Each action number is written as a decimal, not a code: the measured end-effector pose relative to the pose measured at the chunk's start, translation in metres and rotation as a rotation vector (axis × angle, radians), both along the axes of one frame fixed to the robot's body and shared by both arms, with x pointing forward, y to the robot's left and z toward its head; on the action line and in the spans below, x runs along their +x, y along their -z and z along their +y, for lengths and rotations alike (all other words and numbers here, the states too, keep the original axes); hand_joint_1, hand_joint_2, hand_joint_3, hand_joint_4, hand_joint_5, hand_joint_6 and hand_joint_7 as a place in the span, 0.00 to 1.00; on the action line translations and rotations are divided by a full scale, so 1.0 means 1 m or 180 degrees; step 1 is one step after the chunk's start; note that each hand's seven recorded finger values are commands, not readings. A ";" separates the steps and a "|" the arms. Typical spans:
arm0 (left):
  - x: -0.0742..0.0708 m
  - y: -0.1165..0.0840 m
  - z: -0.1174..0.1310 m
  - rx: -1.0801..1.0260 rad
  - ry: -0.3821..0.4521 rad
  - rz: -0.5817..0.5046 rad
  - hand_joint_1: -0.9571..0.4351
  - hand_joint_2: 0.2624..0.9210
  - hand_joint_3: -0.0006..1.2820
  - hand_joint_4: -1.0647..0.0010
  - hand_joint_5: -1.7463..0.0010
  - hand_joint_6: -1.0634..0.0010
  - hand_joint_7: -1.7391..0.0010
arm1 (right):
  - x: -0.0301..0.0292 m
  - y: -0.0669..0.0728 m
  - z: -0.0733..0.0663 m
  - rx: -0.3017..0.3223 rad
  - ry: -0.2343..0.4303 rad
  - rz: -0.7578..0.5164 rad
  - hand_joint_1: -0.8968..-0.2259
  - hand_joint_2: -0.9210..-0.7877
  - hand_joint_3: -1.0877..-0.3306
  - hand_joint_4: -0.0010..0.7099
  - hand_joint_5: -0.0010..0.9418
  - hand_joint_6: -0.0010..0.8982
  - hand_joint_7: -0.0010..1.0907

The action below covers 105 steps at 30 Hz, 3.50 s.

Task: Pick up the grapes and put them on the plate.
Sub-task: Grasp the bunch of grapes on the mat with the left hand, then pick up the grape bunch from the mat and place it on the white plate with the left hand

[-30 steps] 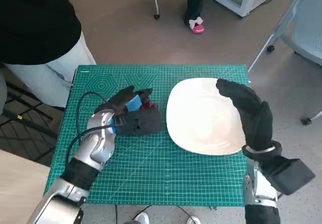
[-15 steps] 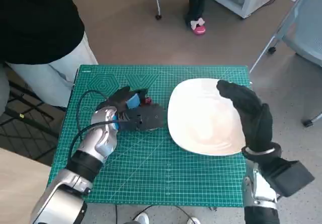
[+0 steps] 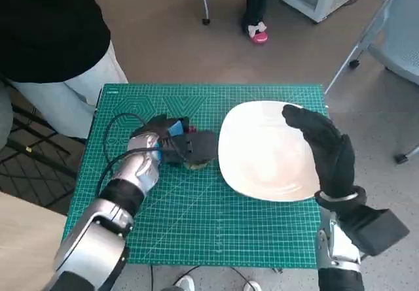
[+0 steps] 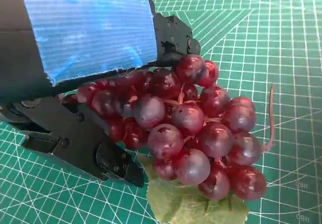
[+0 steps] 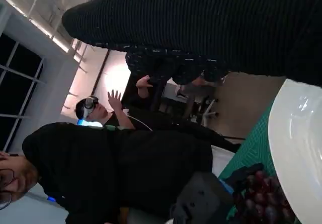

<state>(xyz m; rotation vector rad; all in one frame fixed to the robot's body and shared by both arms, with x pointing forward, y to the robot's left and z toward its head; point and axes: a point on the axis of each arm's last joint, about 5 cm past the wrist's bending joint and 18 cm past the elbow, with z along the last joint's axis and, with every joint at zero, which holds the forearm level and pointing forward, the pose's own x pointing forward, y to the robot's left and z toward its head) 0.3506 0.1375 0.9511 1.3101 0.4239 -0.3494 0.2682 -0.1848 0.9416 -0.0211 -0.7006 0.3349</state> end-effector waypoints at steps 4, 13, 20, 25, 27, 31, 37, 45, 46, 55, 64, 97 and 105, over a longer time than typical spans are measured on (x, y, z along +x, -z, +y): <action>0.000 0.000 0.001 -0.0046 -0.0013 0.0004 0.70 0.77 0.01 0.98 1.00 0.74 0.99 | 0.0000 0.000 0.000 -0.0003 0.0001 0.0000 0.42 0.00 0.26 0.51 0.00 0.00 0.43; 0.000 0.002 0.002 -0.0104 0.0008 -0.0025 0.72 0.79 0.01 0.95 0.99 0.72 0.99 | 0.0000 0.000 -0.001 -0.0006 0.0001 0.0004 0.42 0.00 0.27 0.51 0.00 0.00 0.43; 0.000 0.003 0.002 -0.0106 0.0050 -0.0056 0.72 0.79 0.01 0.93 0.99 0.69 0.99 | 0.0000 0.000 -0.001 -0.0008 0.0001 0.0002 0.42 0.00 0.26 0.52 0.00 0.00 0.43; -0.001 0.004 0.002 -0.0074 0.0083 -0.0088 0.73 0.84 0.02 0.84 0.98 0.64 0.99 | 0.0000 0.000 -0.001 -0.0010 0.0002 0.0002 0.42 0.00 0.26 0.52 0.00 0.00 0.43; -0.001 0.004 0.002 -0.0063 0.0092 -0.0101 0.75 0.87 0.03 0.68 0.89 0.61 0.99 | 0.0000 0.000 -0.001 -0.0011 0.0002 0.0002 0.42 0.00 0.26 0.52 0.00 0.00 0.43; -0.001 0.004 0.001 -0.0029 0.0112 -0.0149 0.88 0.96 0.12 0.54 0.41 0.53 0.98 | 0.0001 0.000 -0.001 -0.0012 0.0002 0.0004 0.42 0.00 0.26 0.52 0.00 0.00 0.43; -0.001 0.005 0.000 0.0101 0.0158 -0.0261 0.93 1.00 0.24 0.61 0.16 0.38 0.96 | 0.0001 0.000 -0.001 -0.0012 0.0003 0.0004 0.42 0.00 0.26 0.52 0.00 0.00 0.43; -0.002 0.007 -0.002 0.0266 0.0220 -0.0382 0.76 1.00 0.23 0.66 0.14 0.47 0.43 | 0.0001 0.000 -0.001 -0.0014 0.0001 0.0004 0.42 0.00 0.26 0.52 0.00 0.00 0.43; -0.002 0.007 -0.002 0.0278 0.0222 -0.0395 0.73 1.00 0.23 0.67 0.14 0.49 0.35 | 0.0001 0.000 -0.001 -0.0014 0.0001 0.0004 0.43 0.00 0.26 0.52 0.00 0.00 0.43; -0.002 0.008 -0.003 0.0323 0.0228 -0.0442 0.69 1.00 0.21 0.65 0.16 0.53 0.24 | 0.0002 0.000 0.000 -0.0012 -0.0008 0.0010 0.43 0.00 0.26 0.52 0.00 0.00 0.43; -0.002 0.008 -0.002 0.0294 0.0238 -0.0444 0.69 1.00 0.20 0.62 0.15 0.54 0.26 | 0.0003 0.000 0.002 0.0000 -0.0025 0.0023 0.43 0.00 0.26 0.52 0.00 0.00 0.43; -0.002 0.002 0.004 0.0100 0.0243 -0.0477 0.69 1.00 0.15 0.49 0.17 0.50 0.34 | 0.0009 0.000 0.003 0.0023 -0.0048 0.0052 0.43 0.00 0.26 0.51 0.00 0.00 0.43; -0.001 -0.022 0.006 -0.0093 0.0363 -0.0748 0.69 1.00 0.21 0.60 0.18 0.60 0.20 | 0.0012 0.000 0.003 0.0032 -0.0054 0.0049 0.42 0.00 0.26 0.51 0.00 0.00 0.43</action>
